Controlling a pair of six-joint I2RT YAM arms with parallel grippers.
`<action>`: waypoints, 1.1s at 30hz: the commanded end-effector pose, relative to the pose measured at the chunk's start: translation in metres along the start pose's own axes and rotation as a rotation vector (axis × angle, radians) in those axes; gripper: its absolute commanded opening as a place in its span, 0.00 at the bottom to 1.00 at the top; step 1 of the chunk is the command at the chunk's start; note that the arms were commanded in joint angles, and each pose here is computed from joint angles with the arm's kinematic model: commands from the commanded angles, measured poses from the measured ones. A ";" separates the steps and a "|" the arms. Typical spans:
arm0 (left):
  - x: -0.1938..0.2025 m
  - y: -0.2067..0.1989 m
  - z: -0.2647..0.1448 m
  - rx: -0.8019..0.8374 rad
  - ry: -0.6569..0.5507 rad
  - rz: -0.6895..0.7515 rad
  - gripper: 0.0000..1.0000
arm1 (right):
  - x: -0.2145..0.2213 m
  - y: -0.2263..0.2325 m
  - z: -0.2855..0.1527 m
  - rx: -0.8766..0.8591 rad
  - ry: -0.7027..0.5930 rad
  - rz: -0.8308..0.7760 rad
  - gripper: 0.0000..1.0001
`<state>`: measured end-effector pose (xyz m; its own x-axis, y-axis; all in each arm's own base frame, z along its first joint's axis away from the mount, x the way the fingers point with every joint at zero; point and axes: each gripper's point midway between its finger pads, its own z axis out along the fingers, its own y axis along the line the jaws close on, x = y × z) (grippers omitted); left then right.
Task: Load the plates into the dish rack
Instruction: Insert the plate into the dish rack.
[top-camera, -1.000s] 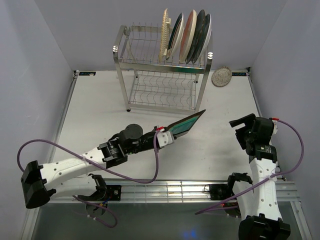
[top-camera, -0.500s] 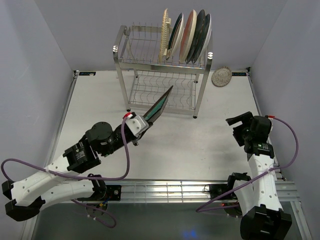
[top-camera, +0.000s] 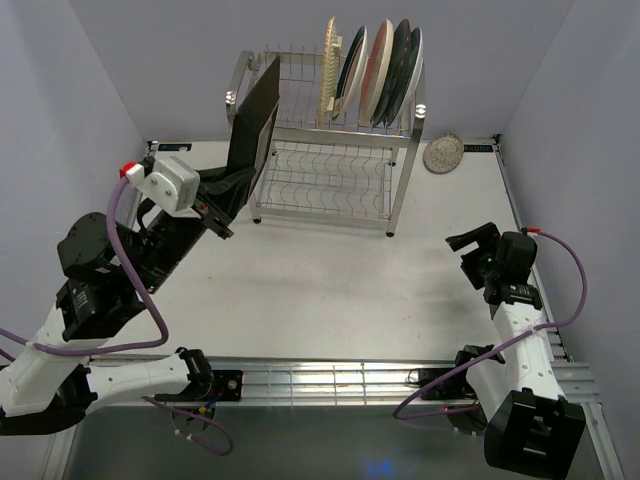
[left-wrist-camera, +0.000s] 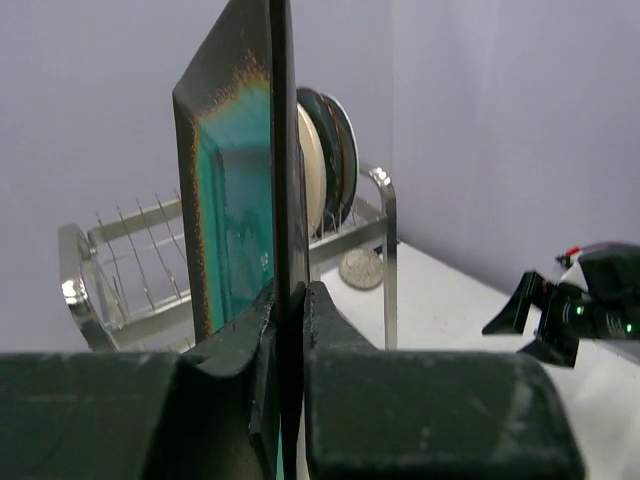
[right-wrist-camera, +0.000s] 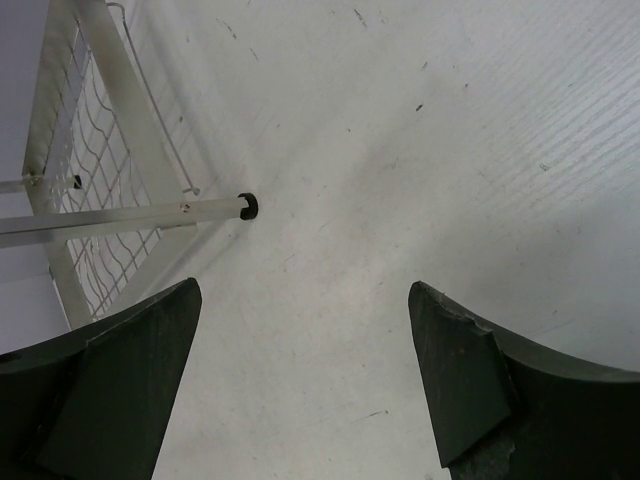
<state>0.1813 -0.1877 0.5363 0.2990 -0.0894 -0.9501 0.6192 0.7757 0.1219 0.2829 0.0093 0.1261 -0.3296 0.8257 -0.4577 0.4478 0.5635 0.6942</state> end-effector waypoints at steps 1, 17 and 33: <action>-0.085 0.022 0.002 -0.067 -0.231 -0.069 0.00 | -0.006 0.009 0.007 -0.057 -0.022 -0.051 0.90; -0.130 0.015 0.069 -0.107 -0.288 0.036 0.00 | -0.014 0.009 0.014 -0.078 -0.070 -0.134 0.90; -0.110 0.063 0.125 -0.122 -0.242 0.038 0.00 | -0.014 0.014 0.013 -0.134 -0.092 -0.162 0.91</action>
<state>0.2910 -0.2643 0.6044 0.3505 0.0003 -0.9366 0.5356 0.8203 0.2007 0.2986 0.0058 0.1214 -0.3341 0.7505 -0.5702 0.3393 0.6601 0.6701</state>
